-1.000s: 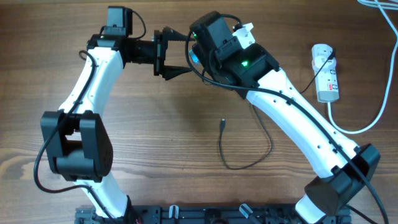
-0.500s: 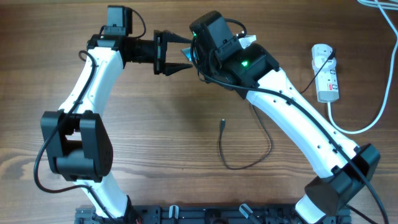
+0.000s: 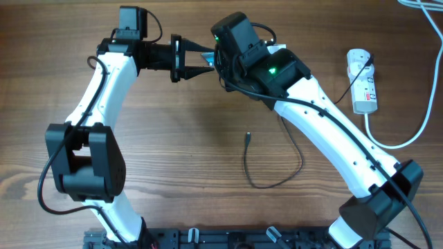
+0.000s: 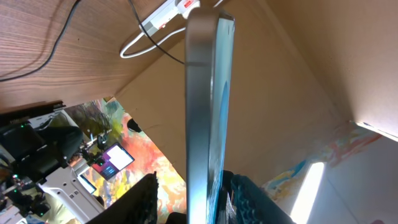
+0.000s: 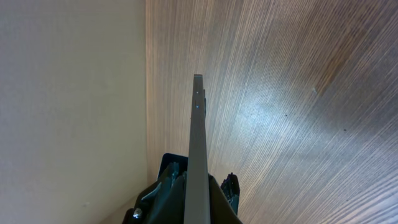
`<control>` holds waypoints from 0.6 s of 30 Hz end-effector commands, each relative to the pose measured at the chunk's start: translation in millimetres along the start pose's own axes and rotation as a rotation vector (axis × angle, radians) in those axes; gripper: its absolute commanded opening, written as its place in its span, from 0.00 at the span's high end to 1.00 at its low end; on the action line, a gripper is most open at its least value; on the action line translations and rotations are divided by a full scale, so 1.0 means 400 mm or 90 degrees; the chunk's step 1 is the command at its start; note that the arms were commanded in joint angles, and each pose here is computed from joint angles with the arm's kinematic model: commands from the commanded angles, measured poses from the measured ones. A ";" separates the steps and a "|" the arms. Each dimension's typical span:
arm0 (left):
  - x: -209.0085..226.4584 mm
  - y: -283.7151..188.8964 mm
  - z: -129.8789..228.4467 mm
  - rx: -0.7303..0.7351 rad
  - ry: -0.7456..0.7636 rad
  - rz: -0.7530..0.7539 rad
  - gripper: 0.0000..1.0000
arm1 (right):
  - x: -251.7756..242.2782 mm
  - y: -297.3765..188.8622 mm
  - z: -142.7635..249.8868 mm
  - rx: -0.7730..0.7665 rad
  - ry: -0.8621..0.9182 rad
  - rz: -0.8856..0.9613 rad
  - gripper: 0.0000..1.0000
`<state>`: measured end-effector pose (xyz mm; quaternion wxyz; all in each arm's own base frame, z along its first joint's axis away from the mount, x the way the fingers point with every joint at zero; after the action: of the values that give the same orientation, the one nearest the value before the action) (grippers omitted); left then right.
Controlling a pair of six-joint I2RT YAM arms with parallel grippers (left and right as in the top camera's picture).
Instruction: Plug charger to phone and switch on socket
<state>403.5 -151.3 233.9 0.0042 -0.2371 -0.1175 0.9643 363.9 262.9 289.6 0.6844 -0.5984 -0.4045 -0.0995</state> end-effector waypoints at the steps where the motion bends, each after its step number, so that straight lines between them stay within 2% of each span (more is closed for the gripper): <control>1: -0.017 -0.010 0.041 0.001 0.025 0.008 0.58 | 0.017 -0.008 0.013 0.026 0.025 -0.014 0.95; 10: -0.017 -0.010 0.041 0.001 0.023 0.008 0.57 | 0.016 -0.008 0.016 0.032 0.031 -0.013 0.95; 13: -0.017 -0.010 0.041 0.001 0.023 0.008 0.65 | 0.016 -0.008 0.016 0.032 0.031 -0.012 0.95; 18: -0.017 -0.010 0.041 0.001 0.023 0.008 0.66 | 0.016 -0.008 0.018 0.036 0.031 -0.012 0.95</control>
<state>403.5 -151.3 233.9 0.0032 -0.2298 -0.1175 0.9661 361.1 267.3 289.1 0.7024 -0.5837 -0.3957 -0.0966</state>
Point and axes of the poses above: each gripper's point midway between its finger pads, its own y axis out along the fingers, its own x axis along the line the jaws close on, z = x × y, the point moved 5 cm from there along -y, back along the fingers, and after that the axes turned 12 degrees about -y, right-handed, at the moved point
